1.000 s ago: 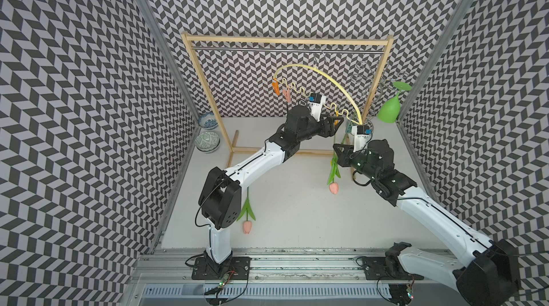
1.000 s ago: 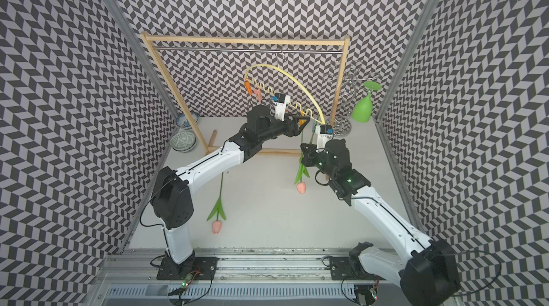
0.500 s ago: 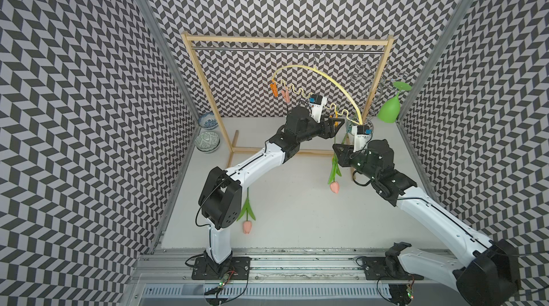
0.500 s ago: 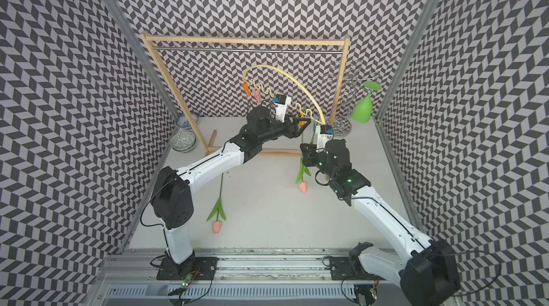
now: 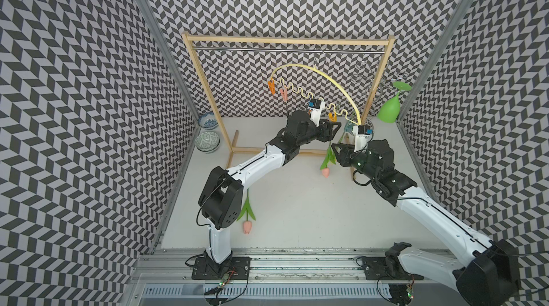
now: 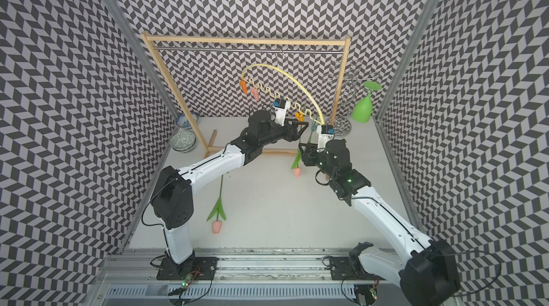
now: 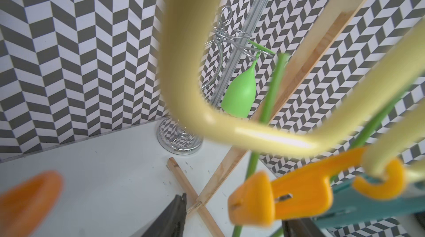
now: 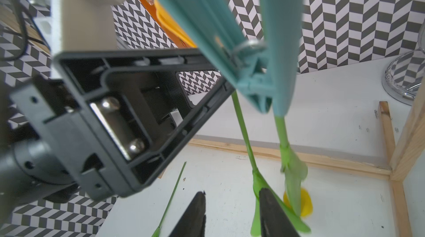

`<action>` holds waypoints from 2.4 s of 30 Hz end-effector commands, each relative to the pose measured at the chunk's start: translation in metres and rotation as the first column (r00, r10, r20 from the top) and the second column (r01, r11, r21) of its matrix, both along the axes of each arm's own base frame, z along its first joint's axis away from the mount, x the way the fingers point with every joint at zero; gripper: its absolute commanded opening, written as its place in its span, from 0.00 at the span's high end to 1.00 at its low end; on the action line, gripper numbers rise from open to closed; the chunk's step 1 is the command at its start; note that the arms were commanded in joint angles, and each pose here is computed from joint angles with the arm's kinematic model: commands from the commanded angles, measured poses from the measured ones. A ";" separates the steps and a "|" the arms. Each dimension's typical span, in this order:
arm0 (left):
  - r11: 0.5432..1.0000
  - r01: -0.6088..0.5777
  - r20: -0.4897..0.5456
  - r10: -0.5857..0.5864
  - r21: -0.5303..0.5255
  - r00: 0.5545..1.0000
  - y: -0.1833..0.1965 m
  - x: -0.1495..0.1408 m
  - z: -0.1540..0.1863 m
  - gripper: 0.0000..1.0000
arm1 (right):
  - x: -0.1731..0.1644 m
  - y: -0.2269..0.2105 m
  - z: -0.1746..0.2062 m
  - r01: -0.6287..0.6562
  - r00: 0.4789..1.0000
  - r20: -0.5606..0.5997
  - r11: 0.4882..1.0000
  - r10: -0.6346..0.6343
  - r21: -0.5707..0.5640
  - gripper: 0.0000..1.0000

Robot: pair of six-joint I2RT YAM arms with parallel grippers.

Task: Dry the flowers on a clothes hanger
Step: Clamp the flower onto the hanger, then pick up the flower at the center of the board.

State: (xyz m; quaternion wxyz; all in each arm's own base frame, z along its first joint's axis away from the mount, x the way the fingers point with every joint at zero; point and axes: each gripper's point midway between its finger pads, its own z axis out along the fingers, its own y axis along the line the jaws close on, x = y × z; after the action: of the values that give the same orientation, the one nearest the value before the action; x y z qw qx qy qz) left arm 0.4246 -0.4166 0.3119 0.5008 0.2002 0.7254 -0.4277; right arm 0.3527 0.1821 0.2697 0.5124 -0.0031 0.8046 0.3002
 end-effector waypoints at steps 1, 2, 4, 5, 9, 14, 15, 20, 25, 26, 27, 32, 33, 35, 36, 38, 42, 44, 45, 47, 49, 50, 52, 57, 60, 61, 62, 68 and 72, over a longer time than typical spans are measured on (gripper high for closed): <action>0.998 -0.047 0.040 0.046 0.029 0.998 0.013 0.001 0.009 0.33 | 0.005 -0.006 -0.001 0.034 0.999 0.016 0.999 -0.034 0.005 0.57; 0.998 -0.057 0.038 0.055 0.035 0.998 0.014 0.001 0.006 0.33 | 0.005 -0.008 -0.002 0.040 0.999 0.014 0.999 -0.040 0.004 0.57; 0.996 -0.070 0.034 0.069 0.047 0.997 0.017 0.002 0.000 0.33 | 0.006 -0.008 -0.004 0.048 0.999 0.009 0.999 -0.048 0.004 0.57; 0.996 -0.078 0.031 0.077 0.053 0.997 0.018 0.003 -0.004 0.33 | 0.006 -0.010 -0.004 0.056 0.998 0.009 0.998 -0.056 0.003 0.56; 0.991 -0.107 0.013 0.106 0.077 0.994 0.023 0.005 -0.018 0.33 | 0.008 -0.016 -0.008 0.088 0.996 0.000 0.996 -0.088 -0.002 0.56; 0.985 -0.135 -0.012 0.138 0.111 0.990 0.026 0.010 -0.040 0.33 | 0.007 -0.019 -0.007 0.097 0.995 0.000 0.995 -0.097 0.007 0.56; 0.984 -0.135 -0.016 0.138 0.113 0.990 0.026 0.010 -0.042 0.33 | 0.006 -0.020 -0.008 0.098 0.995 -0.002 0.995 -0.098 0.009 0.56; 0.985 -0.138 -0.020 0.141 0.106 0.990 0.030 0.005 -0.043 0.33 | -0.001 -0.020 -0.007 0.088 0.996 0.001 0.996 -0.088 0.021 0.56; 0.986 -0.140 -0.014 0.142 0.089 0.990 0.036 -0.002 -0.037 0.32 | -0.008 -0.020 -0.003 0.067 0.998 0.006 0.997 -0.068 0.032 0.55; 0.986 -0.142 -0.014 0.143 0.090 0.990 0.037 -0.003 -0.037 0.32 | -0.009 -0.019 -0.002 0.063 0.998 0.006 0.997 -0.063 0.033 0.55; 0.986 -0.141 -0.017 0.143 0.089 0.990 0.038 -0.004 -0.037 0.32 | -0.011 -0.019 -0.001 0.060 0.998 0.007 0.998 -0.060 0.035 0.55; 0.981 -0.167 -0.021 0.170 0.097 0.985 0.050 -0.011 -0.035 0.25 | -0.020 -0.020 0.006 0.040 0.999 0.013 0.998 -0.040 0.041 0.55; 0.979 -0.179 -0.021 0.182 0.100 0.983 0.054 -0.013 -0.033 0.24 | -0.022 -0.020 0.008 0.035 0.999 0.014 0.999 -0.036 0.040 0.55; 0.973 -0.201 -0.026 0.205 0.109 0.978 0.064 -0.017 -0.033 0.21 | -0.027 -0.021 0.013 0.027 0.999 0.017 0.999 -0.028 0.041 0.54; 0.970 -0.213 -0.029 0.217 0.116 0.976 0.071 -0.020 -0.033 0.19 | -0.029 -0.021 0.016 0.024 1.000 0.018 0.999 -0.025 0.041 0.53; 0.962 -0.241 -0.038 0.248 0.129 0.968 0.085 -0.025 -0.035 0.17 | -0.034 -0.022 0.025 0.016 1.000 0.023 0.999 -0.017 0.034 0.52; 0.930 -0.333 -0.032 0.342 0.157 0.939 0.125 -0.041 -0.034 0.15 | -0.043 -0.022 0.047 -0.009 0.999 0.033 1.000 0.009 0.024 0.49; 0.897 -0.401 -0.028 0.413 0.186 0.910 0.152 -0.047 -0.038 0.13 | -0.049 -0.021 0.058 -0.032 0.999 0.042 0.999 0.031 0.022 0.46; 0.876 -0.442 -0.044 0.458 0.193 0.888 0.168 -0.049 -0.042 0.11 | -0.052 -0.020 0.065 -0.045 0.998 0.049 0.999 0.044 0.025 0.46; 0.836 -0.508 -0.077 0.531 0.206 0.844 0.200 -0.052 -0.054 0.11 | -0.057 -0.015 0.077 -0.075 0.995 0.065 0.997 0.073 0.030 0.45; 0.786 -0.585 -0.139 0.614 0.199 0.777 0.238 -0.056 -0.077 0.10 | -0.060 -0.010 0.084 -0.098 0.992 0.080 0.995 0.095 0.031 0.45; 0.769 -0.609 -0.179 0.638 0.192 0.749 0.254 -0.058 -0.089 0.10 | -0.062 -0.006 0.085 -0.108 0.991 0.080 0.994 0.106 0.030 0.45; 0.737 -0.656 -0.271 0.673 0.165 0.688 0.287 -0.064 -0.119 0.10 | -0.070 0.009 0.089 -0.140 0.987 0.088 0.990 0.137 0.022 0.45; 0.652 -0.747 -0.376 0.729 0.128 0.572 0.343 -0.076 -0.169 0.09 | -0.096 0.065 0.098 -0.225 0.969 0.111 0.974 0.223 0.003 0.45; 0.602 -0.778 -0.403 0.766 0.179 0.500 0.363 -0.082 -0.198 0.09 | -0.101 0.100 0.083 -0.272 0.959 0.082 0.962 0.272 -0.013 0.46; 0.583 -0.785 -0.410 0.781 0.207 0.472 0.368 -0.083 -0.207 0.09 | -0.101 0.111 0.075 -0.287 0.955 0.070 0.958 0.287 -0.016 0.46; 0.564 -0.791 -0.421 0.794 0.237 0.439 0.374 -0.084 -0.215 0.09 | -0.102 0.124 0.067 -0.304 0.951 0.059 0.953 0.304 -0.012 0.46; 0.513 -0.798 -0.421 0.830 0.316 0.366 0.395 -0.082 -0.224 0.09 | -0.103 0.194 -0.009 -0.375 0.927 -0.059 0.924 0.371 -0.074 0.47; 0.469 -0.856 -0.421 0.836 0.219 0.351 0.413 -0.079 -0.191 0.07 | -0.107 0.235 -0.066 -0.422 0.902 -0.159 0.898 0.402 -0.121 0.48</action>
State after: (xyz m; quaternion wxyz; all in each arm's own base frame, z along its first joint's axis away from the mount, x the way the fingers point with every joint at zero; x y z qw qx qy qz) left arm 0.3356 -0.0155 0.0858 0.4205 -0.3030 0.8431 -0.1432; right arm 0.2433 0.3905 0.2070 0.3734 -0.2004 0.8458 0.3242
